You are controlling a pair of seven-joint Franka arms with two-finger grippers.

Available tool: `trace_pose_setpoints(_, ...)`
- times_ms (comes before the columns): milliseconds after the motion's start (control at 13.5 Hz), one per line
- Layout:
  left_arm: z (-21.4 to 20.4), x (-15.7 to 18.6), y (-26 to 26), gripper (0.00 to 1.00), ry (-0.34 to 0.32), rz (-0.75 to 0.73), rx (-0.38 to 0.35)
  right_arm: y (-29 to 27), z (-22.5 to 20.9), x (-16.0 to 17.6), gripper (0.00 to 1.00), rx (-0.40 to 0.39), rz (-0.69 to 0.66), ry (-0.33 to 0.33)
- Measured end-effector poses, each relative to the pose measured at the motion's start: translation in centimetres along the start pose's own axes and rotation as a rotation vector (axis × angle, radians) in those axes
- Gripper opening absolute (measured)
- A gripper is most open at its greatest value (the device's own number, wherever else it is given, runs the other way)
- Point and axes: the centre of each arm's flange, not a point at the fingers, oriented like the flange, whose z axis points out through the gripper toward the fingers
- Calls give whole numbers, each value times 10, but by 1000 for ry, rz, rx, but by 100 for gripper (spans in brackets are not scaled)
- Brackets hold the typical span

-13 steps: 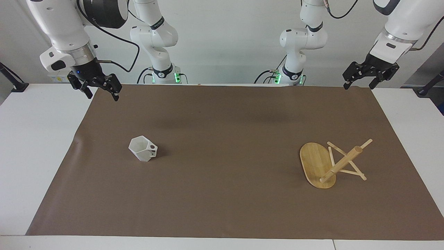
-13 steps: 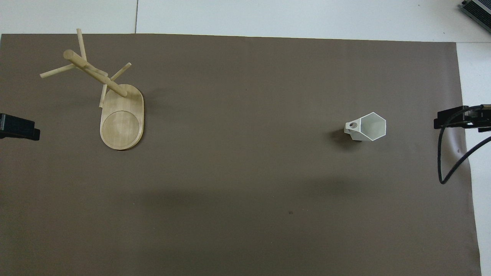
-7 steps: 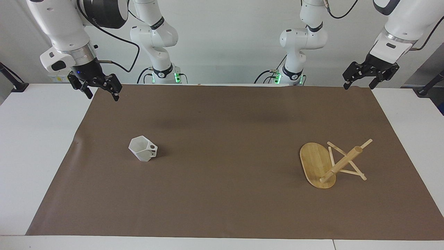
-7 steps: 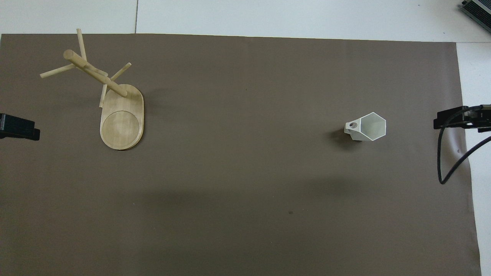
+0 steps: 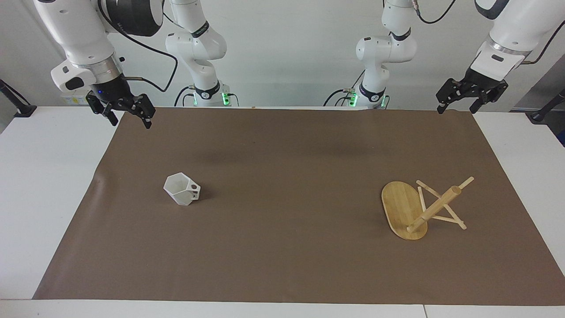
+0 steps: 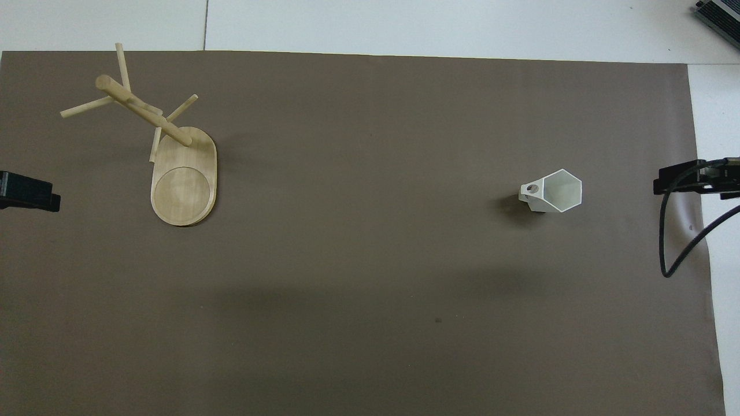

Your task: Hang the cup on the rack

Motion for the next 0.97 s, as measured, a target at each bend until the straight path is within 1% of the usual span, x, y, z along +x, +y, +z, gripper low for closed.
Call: trace_pose_setpoints(965,0,0,0,100,0,0,0,0,-1,1,100,0,0,9)
